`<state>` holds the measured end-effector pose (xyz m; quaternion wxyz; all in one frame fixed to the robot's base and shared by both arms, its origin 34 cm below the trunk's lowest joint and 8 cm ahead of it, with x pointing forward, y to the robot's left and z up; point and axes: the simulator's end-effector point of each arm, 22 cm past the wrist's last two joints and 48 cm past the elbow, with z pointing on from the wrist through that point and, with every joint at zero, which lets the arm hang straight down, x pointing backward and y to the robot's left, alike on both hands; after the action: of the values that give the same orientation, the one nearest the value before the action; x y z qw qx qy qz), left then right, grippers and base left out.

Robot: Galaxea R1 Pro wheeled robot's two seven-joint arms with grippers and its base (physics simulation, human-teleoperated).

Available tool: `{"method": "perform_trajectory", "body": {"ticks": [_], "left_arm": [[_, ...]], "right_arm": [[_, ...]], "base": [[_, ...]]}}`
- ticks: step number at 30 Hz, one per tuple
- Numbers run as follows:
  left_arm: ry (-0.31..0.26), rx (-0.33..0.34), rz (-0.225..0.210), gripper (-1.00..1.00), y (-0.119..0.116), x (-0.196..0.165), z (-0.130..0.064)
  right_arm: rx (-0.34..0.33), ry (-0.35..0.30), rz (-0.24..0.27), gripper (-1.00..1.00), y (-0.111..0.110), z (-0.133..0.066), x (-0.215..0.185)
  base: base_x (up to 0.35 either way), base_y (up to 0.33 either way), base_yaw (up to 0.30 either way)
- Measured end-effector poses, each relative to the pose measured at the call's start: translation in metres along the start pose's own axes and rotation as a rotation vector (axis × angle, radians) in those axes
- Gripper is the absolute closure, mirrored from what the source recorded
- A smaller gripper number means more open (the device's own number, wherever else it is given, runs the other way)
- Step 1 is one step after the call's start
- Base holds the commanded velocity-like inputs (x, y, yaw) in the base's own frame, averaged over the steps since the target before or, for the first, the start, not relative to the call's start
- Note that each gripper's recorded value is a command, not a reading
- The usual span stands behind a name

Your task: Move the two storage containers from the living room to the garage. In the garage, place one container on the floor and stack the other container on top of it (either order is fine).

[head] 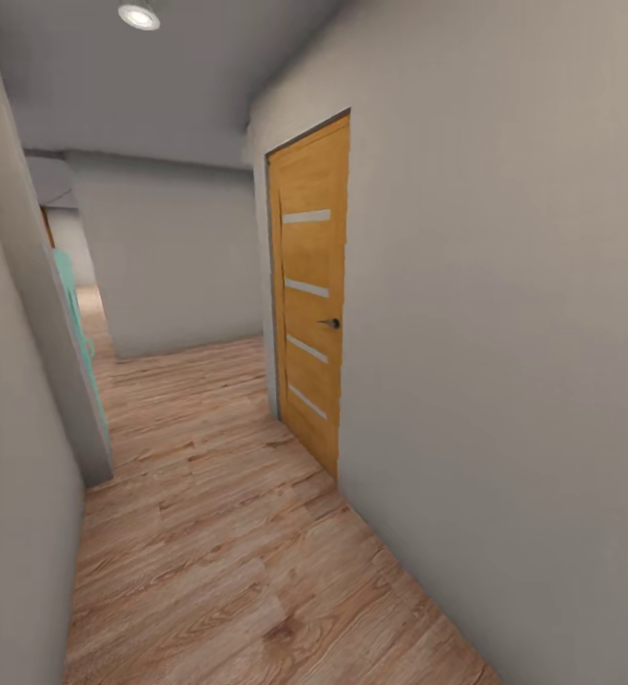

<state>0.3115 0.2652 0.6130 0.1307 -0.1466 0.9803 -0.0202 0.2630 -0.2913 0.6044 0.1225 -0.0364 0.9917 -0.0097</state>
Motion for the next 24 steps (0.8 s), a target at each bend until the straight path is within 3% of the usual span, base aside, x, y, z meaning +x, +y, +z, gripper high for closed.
{"method": "perform_trajectory", "body": {"ticks": [24], "left_arm": [[0.000, -0.001, 0.000, -1.00, 0.0006, -0.0002, 0.0000]], "right_arm": [[0.001, 0.000, 0.000, -1.00, -0.0004, 0.0000, 0.0001]], "base": [[0.321, 0.000, 0.268]]}}
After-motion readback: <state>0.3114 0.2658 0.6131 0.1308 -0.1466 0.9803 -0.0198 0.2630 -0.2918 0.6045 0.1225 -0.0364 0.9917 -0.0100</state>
